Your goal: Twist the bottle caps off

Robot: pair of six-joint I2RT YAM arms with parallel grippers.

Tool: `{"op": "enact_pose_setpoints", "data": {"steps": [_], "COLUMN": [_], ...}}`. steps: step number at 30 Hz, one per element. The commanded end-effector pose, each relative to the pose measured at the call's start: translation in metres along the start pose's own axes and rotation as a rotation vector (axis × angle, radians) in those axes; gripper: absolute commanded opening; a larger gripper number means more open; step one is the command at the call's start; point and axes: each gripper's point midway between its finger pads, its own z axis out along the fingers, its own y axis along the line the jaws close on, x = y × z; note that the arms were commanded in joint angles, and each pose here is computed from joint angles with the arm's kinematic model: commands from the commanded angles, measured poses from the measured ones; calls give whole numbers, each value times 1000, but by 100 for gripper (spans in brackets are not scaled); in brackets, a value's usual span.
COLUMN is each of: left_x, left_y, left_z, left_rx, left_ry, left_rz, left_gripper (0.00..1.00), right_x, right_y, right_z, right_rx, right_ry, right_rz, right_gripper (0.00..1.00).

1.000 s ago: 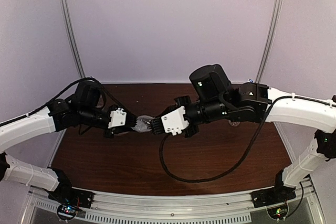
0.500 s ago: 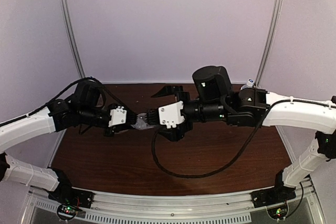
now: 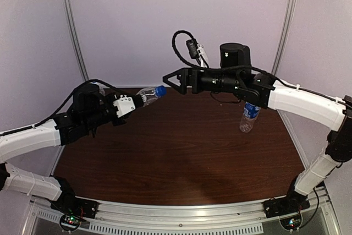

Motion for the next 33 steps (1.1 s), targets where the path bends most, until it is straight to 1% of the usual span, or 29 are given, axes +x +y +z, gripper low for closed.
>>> {"op": "enact_pose_setpoints", "data": {"steps": [1, 5, 6, 10, 12, 17, 19, 22, 24, 26, 28, 31, 33], "left_x": [-5, -5, -5, -8, -9, -9, -9, -9, -9, -11, -13, -15, -14], "left_y": [31, 32, 31, 29, 29, 30, 30, 29, 26, 16, -10, -59, -78], "left_z": [-2, -1, -1, 0, 0, 0, -1, -1, -1, -1, -3, -17, -25], "left_rx": [-141, -149, -148, -138, -135, -135, -135, -132, -117, -61, 75, 336, 435], "left_ry": [-5, -2, -5, -22, -24, -26, -26, -27, -27, -44, -74, -118, -128], "left_rz": [35, 53, 57, 70, 71, 71, 69, 65, 63, 64, 73, 82, 70], "left_gripper": [11, 11, 11, 11, 11, 11, 11, 11, 12, 11, 11, 10, 9], "right_x": [6, 15, 17, 21, 20, 23, 25, 23, 23, 28, 39, 73, 89], "right_y": [22, 20, 20, 22, 21, 20, 20, 22, 27, 38, 46, 57, 61], "right_z": [12, 24, 27, 36, 38, 38, 38, 35, 33, 26, 13, -8, -18], "right_rx": [-73, -53, -56, -79, -75, -75, -78, -84, -107, -167, -186, -205, -220], "right_ry": [28, 79, 84, 107, 105, 112, 113, 106, 114, 152, 193, 287, 318], "right_rz": [174, 177, 183, 198, 198, 200, 201, 191, 154, 40, -200, -573, -789], "right_gripper": [90, 85, 82, 58, 55, 36, 28, 12, 1, 0, 0, 0, 0]}}
